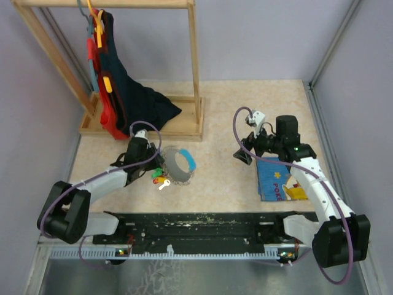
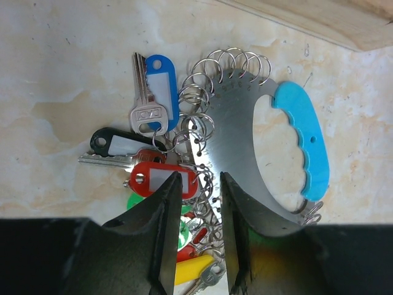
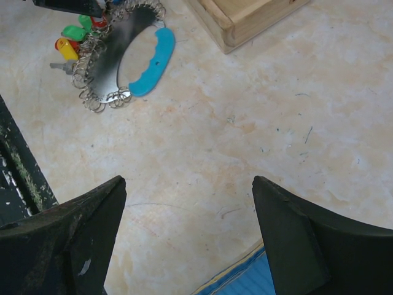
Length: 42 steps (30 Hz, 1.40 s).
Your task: Remove the keys from the keyring
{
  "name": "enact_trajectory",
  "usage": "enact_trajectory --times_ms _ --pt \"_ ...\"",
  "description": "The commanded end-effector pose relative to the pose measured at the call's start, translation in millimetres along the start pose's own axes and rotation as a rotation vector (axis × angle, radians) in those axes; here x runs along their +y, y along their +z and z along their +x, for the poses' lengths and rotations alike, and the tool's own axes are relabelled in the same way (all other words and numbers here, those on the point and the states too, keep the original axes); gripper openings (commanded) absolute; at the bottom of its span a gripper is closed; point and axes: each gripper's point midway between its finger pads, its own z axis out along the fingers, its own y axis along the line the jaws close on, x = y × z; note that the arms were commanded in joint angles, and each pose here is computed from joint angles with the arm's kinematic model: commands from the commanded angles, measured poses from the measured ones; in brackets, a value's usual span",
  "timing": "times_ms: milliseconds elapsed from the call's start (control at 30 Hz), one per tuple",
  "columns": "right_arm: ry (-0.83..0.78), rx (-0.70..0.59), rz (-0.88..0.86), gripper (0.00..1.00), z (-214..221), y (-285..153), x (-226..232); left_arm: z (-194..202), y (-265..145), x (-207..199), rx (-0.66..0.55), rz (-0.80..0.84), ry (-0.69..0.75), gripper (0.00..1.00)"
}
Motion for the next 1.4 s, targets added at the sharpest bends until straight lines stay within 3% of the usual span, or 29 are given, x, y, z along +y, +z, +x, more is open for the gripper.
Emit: enact_trajectory --times_ms 0,400,1367 --pt "-0.037 -0.036 -0.034 0.84 -9.2 3.8 5.6 -3.6 5.8 -11.3 -0.005 0.035 -0.063 0.37" --pt "-0.022 -0.018 -0.109 0.84 -0.6 17.6 20.5 14.9 12.6 -9.1 0.061 0.026 -0.132 0.28" --pt "-0.026 -0.011 -0.124 0.84 1.7 21.7 24.3 8.2 22.7 4.4 0.016 -0.076 -0.147 0.31"
